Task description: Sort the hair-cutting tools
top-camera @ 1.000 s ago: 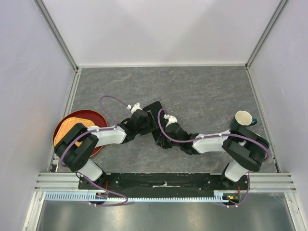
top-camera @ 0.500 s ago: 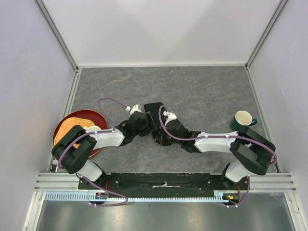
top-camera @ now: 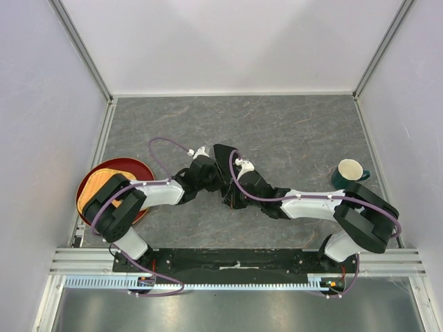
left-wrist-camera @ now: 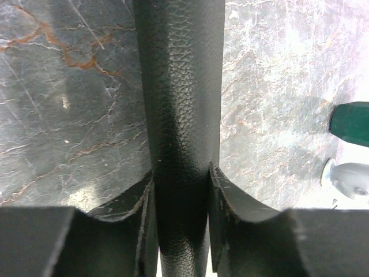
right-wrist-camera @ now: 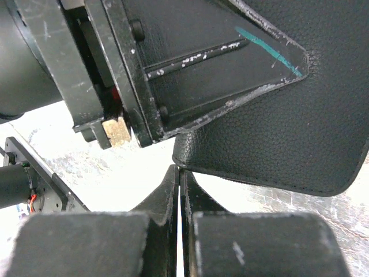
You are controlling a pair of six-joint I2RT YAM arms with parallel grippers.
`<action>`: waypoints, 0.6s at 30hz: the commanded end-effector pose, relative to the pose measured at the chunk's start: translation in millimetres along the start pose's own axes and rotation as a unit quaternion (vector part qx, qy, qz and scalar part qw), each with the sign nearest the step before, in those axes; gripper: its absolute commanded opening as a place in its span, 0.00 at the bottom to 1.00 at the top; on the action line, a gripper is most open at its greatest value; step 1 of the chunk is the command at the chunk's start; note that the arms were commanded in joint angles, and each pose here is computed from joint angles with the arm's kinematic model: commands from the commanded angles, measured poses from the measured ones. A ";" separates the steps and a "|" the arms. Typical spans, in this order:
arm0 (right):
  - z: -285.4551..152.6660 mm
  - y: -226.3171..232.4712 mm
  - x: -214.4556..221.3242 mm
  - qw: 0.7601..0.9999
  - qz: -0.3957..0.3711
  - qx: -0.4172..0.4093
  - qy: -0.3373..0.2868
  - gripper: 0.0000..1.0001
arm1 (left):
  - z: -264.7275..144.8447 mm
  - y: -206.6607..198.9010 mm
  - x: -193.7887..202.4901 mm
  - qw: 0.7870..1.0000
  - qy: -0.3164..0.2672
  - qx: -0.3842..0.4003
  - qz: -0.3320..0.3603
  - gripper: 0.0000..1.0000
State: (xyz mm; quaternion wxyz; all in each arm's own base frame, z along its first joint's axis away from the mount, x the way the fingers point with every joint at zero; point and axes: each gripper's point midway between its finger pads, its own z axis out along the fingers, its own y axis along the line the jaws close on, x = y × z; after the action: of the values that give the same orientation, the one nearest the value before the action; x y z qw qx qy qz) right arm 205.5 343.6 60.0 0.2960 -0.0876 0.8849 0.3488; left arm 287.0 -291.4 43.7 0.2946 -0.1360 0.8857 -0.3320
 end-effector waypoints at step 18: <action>-27.2 -33.7 39.6 0.993 -0.006 0.094 0.075 0.00 | 18.9 31.1 -25.7 0.990 -0.034 -0.132 0.019 0.25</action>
State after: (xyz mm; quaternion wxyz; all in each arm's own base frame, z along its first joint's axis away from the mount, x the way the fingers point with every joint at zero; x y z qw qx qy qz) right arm 194.7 320.9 57.6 0.2858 -0.0845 0.9086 0.2927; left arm 293.9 -297.9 48.5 0.2695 -0.1382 0.9102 -0.2824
